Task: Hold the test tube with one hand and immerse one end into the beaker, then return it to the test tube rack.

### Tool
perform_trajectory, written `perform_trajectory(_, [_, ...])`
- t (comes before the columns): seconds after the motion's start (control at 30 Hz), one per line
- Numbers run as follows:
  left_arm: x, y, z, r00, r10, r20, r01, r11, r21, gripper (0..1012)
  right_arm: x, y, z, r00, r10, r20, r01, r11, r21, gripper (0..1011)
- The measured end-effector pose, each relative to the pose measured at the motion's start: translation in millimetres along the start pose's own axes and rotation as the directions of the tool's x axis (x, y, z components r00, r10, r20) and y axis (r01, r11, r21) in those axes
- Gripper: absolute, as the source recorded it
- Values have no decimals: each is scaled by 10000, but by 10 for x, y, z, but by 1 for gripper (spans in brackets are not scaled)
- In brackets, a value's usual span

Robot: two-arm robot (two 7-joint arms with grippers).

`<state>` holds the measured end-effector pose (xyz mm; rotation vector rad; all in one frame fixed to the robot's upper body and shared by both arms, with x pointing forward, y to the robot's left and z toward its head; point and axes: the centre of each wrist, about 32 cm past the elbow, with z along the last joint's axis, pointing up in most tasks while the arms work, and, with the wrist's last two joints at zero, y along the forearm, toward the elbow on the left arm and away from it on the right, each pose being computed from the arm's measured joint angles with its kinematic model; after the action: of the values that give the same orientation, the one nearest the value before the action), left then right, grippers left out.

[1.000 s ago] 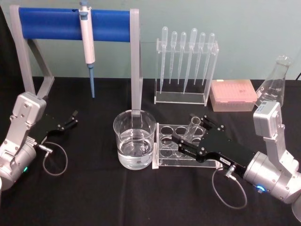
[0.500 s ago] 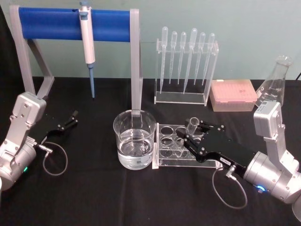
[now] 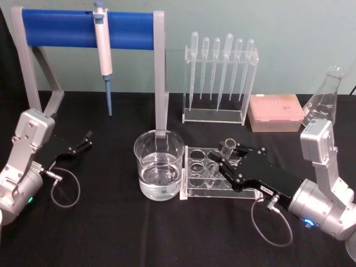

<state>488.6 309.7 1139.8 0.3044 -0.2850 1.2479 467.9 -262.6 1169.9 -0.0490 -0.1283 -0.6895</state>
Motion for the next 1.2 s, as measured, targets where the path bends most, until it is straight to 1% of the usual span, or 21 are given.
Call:
perform_trajectory(0.1, [0, 0, 0, 10000, 0, 0, 0, 10000, 0, 1000, 0, 0, 0, 10000, 2, 0, -2, 10000, 0, 241])
perform_trajectory(0.2, [0, 0, 0, 10000, 0, 1, 0, 10000, 0, 1000, 48, 0, 55, 10000, 74, 54, -74, 9999, -86, 241])
perform_trajectory(0.23, [0, 0, 0, 10000, 0, 0, 0, 10000, 1, 1000, 84, 3, 102, 9999, 120, 60, -120, 9999, -113, 241])
perform_trajectory(0.33, [0, 0, 0, 10000, 0, 1, 0, 10000, 0, 1000, 140, 11, 169, 9998, 209, 30, -209, 9997, -158, 241])
perform_trajectory(0.37, [0, 0, 0, 10000, 0, 1, 0, 10000, 0, 1000, 174, 14, 209, 9997, 257, 11, -257, 9995, -177, 241])
perform_trajectory(0.43, [0, 0, 0, 10000, 0, 0, 0, 10000, 0, 1000, 204, 18, 245, 9995, 317, -5, -317, 9993, -198, 241])
perform_trajectory(0.47, [0, 0, 0, 10000, 0, 1, 0, 10000, 0, 1000, 238, 23, 290, 9993, 383, -9, -383, 9990, -227, 241])
perform_trajectory(0.57, [0, 0, 0, 10000, -1, 1, 1, 10000, 0, 1000, 289, 35, 358, 9987, 508, -33, -509, 9983, -270, 241])
perform_trajectory(0.67, [0, 0, 0, 10000, 0, 0, 0, 10000, 0, 1000, 368, 52, 474, 9977, 676, -58, -677, 9971, -339, 241])
perform_trajectory(0.7, [0, 0, 0, 10000, 1, 0, -1, 10000, 0, 1000, 368, 52, 474, 9977, 676, -58, -677, 9971, -339, 241])
perform_trajectory(0.8, [0, 0, 0, 10000, 0, 0, 0, 10000, 0, 1000, 430, 65, 575, 9967, 812, -89, -815, 9960, -375, 239])
perform_trajectory(1.0, [0, 0, 0, 10000, 1, 0, -1, 10000, 0, 1000, 482, 72, 706, 9952, 972, -147, -977, 9944, -404, 241])
perform_trajectory(1.1, [0, 0, 0, 10000, 0, 0, 0, 10000, 0, 1000, 511, 69, 788, 9940, 1079, -169, -1085, 9932, -421, 241])
perform_trajectory(1.13, [0, 0, 0, 10000, 0, 1, 0, 10000, -1, 1000, 529, 67, 837, 9933, 1139, -167, -1146, 9924, -459, 239])
perform_trajectory(1.2, [0, 0, 0, 10000, 1, 0, -1, 10000, 0, 1000, 547, 67, 883, 9926, 1205, -155, -1212, 9914, -503, 241])
